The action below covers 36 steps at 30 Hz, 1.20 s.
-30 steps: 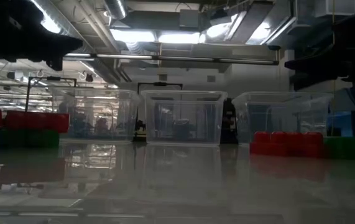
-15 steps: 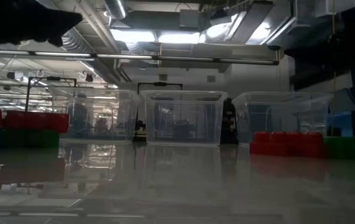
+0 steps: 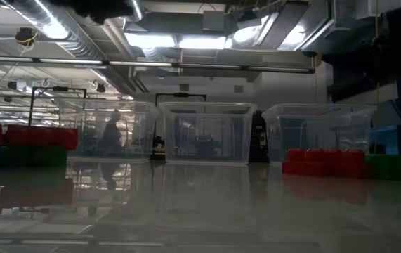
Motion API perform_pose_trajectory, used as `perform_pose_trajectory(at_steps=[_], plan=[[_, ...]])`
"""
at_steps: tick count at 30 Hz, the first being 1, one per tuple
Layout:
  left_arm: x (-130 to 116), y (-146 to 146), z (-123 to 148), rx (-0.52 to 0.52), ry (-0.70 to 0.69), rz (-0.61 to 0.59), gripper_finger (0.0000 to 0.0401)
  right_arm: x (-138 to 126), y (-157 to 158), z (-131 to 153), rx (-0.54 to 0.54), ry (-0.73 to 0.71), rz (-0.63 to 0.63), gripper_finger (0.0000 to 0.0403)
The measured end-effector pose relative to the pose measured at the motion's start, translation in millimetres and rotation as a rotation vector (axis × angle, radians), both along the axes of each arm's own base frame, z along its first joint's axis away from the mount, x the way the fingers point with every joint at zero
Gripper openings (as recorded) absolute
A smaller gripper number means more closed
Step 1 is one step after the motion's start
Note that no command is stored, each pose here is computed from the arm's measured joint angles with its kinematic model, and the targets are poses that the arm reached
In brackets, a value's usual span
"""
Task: Sort blocks
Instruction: Put the red game piece into the left transparent bin
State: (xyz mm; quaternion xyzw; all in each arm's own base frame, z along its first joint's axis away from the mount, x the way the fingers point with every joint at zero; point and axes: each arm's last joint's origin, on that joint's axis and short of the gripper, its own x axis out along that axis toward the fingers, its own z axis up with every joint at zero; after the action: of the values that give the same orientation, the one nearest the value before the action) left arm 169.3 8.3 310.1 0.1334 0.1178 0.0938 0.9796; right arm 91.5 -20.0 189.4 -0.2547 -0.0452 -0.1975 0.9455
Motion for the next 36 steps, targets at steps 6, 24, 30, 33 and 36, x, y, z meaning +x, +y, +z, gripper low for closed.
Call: perform_pose_trajectory(at_steps=[6, 24, 30, 33, 36], plan=[[17, 3, 28, 0.017, 0.012, 0.085, 0.0012, 0, 0, -3, 0.003, 0.029, 0.000, 0.0065], [-10, 8, 34, -0.294, 0.261, 0.339, 0.0302, 1, 0, -3, -0.022, 0.049, -0.005, 0.0065], [-19, 0, 19, -0.416, 0.394, 0.395, 0.0304, 1, 0, -3, -0.023, 0.049, -0.005, 0.0065], [-22, -4, 11, -0.475, 0.473, 0.443, 0.0302, 1, 0, -3, -0.023, 0.049, -0.005, 0.0065], [-22, -9, 2, -0.533, 0.558, 0.493, 0.0302, 1, 0, -3, -0.024, 0.049, -0.005, 0.0065]])
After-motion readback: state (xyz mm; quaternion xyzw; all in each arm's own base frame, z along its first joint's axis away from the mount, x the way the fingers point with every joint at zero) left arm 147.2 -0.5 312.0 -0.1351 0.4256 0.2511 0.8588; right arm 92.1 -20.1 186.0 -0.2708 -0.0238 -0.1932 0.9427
